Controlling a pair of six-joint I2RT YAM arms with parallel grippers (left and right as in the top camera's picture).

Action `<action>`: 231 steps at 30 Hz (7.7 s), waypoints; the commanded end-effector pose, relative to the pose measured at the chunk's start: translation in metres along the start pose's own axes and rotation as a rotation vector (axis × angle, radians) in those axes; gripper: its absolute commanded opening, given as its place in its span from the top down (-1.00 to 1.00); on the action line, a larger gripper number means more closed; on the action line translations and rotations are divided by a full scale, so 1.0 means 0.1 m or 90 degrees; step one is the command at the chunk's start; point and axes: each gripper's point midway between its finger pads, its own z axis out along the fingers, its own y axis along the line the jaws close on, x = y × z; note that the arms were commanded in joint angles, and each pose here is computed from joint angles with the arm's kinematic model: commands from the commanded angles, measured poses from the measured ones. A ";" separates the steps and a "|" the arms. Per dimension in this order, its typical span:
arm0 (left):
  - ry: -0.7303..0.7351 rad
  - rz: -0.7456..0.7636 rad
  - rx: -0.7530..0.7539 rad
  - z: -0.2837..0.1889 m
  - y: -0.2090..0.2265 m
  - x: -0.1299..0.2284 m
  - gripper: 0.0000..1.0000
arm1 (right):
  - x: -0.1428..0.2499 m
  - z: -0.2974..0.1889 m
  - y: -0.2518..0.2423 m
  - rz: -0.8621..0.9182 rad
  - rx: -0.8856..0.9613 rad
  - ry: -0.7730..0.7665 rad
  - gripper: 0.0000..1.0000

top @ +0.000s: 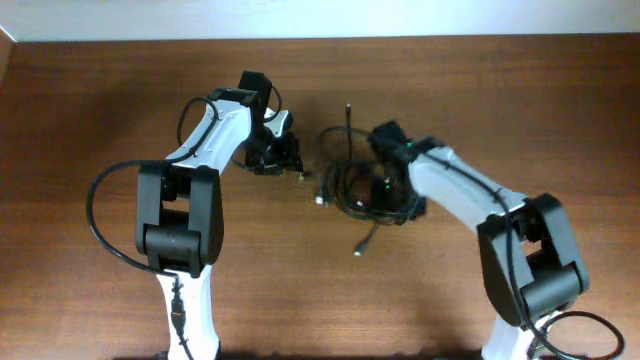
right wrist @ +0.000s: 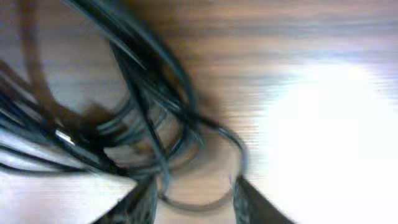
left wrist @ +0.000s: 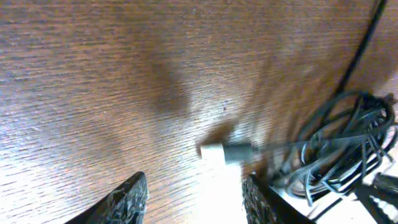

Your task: Untangle cables

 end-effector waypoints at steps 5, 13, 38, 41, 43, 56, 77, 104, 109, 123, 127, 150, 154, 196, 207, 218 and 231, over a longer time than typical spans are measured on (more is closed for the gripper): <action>-0.014 0.009 -0.004 -0.10 -0.03 -0.01 -0.18 | -0.32 -0.93 0.42 -0.058 -0.163 -0.016 -0.05; -0.012 -0.066 -0.006 -0.17 0.16 -0.01 0.17 | -0.19 -0.99 1.08 -0.140 -0.248 -0.029 0.07; -0.020 -0.116 -0.005 -0.24 0.32 -0.04 -0.57 | 0.09 0.37 1.61 -0.086 -0.208 -0.050 -0.03; -0.020 -0.116 -0.005 -0.24 0.32 -0.04 -0.58 | 0.07 0.30 1.88 -0.118 -0.250 -0.092 -0.07; -0.020 -0.116 -0.005 -0.24 0.32 -0.04 -0.57 | -0.03 0.25 2.03 -0.132 -0.267 -0.144 -0.15; -0.016 -0.108 0.026 -0.31 0.24 -0.01 -0.56 | -0.22 -0.76 1.75 -0.156 -0.443 -0.113 -0.57; -0.033 0.148 -0.079 -0.01 -0.25 -0.02 -0.31 | -0.44 -0.39 0.54 -0.032 -0.221 -0.075 -0.99; -0.005 0.264 -0.093 0.10 -0.40 0.11 -0.09 | -0.12 0.22 -0.18 0.072 -0.051 -0.032 -0.97; -0.006 0.296 -0.139 0.32 -0.39 0.17 0.11 | -0.15 0.22 -0.21 0.114 -0.055 -0.035 -0.97; 0.001 0.239 -0.219 0.09 -0.23 0.15 0.40 | -0.17 0.21 -0.17 0.016 -0.064 -0.043 -0.97; -0.006 0.230 -0.208 0.03 -0.25 0.15 -0.30 | -0.20 0.21 -0.16 0.015 -0.068 -0.051 -0.97; 0.020 0.380 -0.129 0.22 -0.46 0.25 -0.52 | -0.25 0.20 -0.13 0.016 -0.075 -0.065 -0.97; 0.007 0.374 -0.139 0.29 -0.42 0.21 -0.42 | -0.25 0.20 -0.13 0.017 -0.075 -0.065 -0.97; -0.271 0.092 -0.124 0.31 -1.82 0.52 0.75 | -0.69 -0.48 -0.82 0.030 -0.129 -0.105 -0.97; -0.228 0.008 -0.226 0.34 -1.11 0.58 1.00 | -0.69 -0.48 -0.82 0.030 -0.129 -0.105 -0.97; -0.199 0.005 -0.194 0.57 -1.03 0.71 0.78 | -0.69 -0.48 -0.82 0.030 -0.129 -0.105 -0.97; -0.120 0.028 -0.246 -0.03 -0.35 0.42 0.60 | -0.69 -0.48 -0.82 0.030 -0.129 -0.105 -0.97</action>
